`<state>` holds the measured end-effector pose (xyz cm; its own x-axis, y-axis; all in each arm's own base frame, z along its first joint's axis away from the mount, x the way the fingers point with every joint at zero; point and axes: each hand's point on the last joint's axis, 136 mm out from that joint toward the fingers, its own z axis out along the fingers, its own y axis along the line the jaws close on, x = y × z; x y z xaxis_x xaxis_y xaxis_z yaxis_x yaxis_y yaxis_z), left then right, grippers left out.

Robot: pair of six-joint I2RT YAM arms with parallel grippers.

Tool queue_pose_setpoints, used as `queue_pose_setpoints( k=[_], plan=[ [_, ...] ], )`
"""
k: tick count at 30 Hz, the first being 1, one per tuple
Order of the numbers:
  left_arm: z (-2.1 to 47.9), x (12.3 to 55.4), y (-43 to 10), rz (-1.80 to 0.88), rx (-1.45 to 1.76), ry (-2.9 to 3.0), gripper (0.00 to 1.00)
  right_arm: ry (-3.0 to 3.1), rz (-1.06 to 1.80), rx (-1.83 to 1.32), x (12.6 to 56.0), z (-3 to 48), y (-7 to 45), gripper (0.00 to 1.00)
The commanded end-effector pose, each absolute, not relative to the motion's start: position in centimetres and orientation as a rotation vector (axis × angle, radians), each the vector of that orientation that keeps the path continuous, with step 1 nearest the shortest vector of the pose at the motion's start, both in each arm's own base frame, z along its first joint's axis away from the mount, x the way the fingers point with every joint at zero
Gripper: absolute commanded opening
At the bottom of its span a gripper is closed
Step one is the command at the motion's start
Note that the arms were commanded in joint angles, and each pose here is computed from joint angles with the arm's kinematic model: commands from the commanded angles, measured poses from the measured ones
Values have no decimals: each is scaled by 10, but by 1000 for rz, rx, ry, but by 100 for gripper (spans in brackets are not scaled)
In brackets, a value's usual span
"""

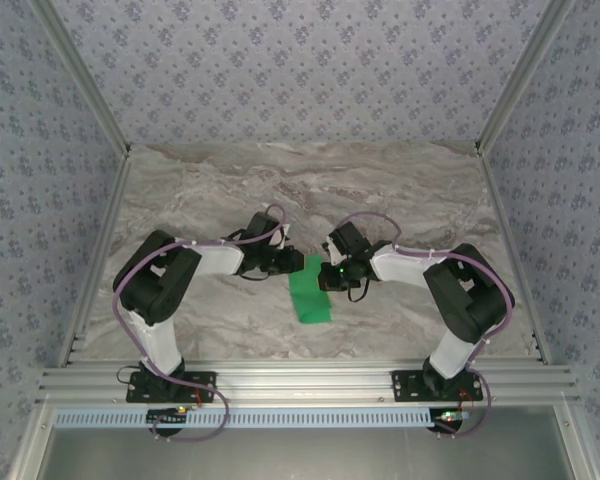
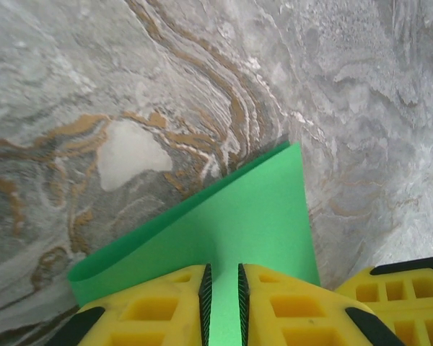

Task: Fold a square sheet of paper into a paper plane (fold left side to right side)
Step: First fold the square sheet of paper in half at the center of the table.

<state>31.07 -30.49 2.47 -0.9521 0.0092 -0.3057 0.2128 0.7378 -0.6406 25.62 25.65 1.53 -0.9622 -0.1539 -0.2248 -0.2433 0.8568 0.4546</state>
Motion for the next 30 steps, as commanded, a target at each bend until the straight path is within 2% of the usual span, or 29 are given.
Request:
queue_pose_setpoints(
  k=[1,13,21,25,30],
  plan=[
    [2,338,-270,-844,53,2674,20,3074,398,-276,222,-30,205,1],
    [-10,364,-245,-780,6,2700,20,3076,403,-276,221,-30,210,1],
    [28,385,-232,-809,25,2629,20,3072,415,-273,222,-28,213,1],
    [58,378,-234,-860,44,2570,20,3062,439,-252,223,-28,216,1],
    [86,342,-252,-970,79,2515,20,3043,514,-201,224,-28,224,1]
  ],
)
